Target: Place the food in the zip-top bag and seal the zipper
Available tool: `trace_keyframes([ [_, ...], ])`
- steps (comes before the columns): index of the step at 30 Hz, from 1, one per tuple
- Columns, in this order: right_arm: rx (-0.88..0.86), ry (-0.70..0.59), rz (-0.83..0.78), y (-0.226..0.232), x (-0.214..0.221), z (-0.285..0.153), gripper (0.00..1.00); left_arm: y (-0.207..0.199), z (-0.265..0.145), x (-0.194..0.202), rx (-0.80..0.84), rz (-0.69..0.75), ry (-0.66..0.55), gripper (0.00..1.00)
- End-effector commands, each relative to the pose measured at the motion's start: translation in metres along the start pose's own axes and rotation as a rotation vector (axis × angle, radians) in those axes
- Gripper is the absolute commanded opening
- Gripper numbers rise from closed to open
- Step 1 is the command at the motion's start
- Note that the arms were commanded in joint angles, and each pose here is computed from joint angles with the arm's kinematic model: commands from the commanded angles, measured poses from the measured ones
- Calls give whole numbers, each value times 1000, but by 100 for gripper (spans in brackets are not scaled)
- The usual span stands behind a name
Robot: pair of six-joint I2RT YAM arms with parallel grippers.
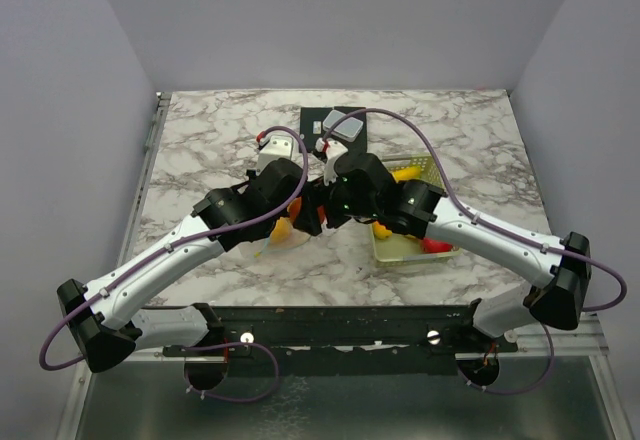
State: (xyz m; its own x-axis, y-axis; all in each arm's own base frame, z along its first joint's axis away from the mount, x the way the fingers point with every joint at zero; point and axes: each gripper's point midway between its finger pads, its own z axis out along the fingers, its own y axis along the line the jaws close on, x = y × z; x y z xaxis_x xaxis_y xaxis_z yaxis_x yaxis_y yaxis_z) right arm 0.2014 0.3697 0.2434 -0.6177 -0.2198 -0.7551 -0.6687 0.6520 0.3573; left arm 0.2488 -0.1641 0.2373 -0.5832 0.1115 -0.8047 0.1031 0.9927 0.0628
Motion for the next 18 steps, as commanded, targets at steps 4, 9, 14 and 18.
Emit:
trace_keyframes([
  [4,21,-42,-11,4,-15,17,50,-3,-10,-12,40,-37,-30,0],
  [9,32,-28,-10,5,-11,22,70,-3,-11,-12,41,-40,-30,0],
  [14,37,-33,-10,5,-11,20,86,-2,-11,-10,39,-41,-28,0],
  [18,35,-37,-4,6,-12,18,93,-2,-11,-11,41,-42,-31,0],
])
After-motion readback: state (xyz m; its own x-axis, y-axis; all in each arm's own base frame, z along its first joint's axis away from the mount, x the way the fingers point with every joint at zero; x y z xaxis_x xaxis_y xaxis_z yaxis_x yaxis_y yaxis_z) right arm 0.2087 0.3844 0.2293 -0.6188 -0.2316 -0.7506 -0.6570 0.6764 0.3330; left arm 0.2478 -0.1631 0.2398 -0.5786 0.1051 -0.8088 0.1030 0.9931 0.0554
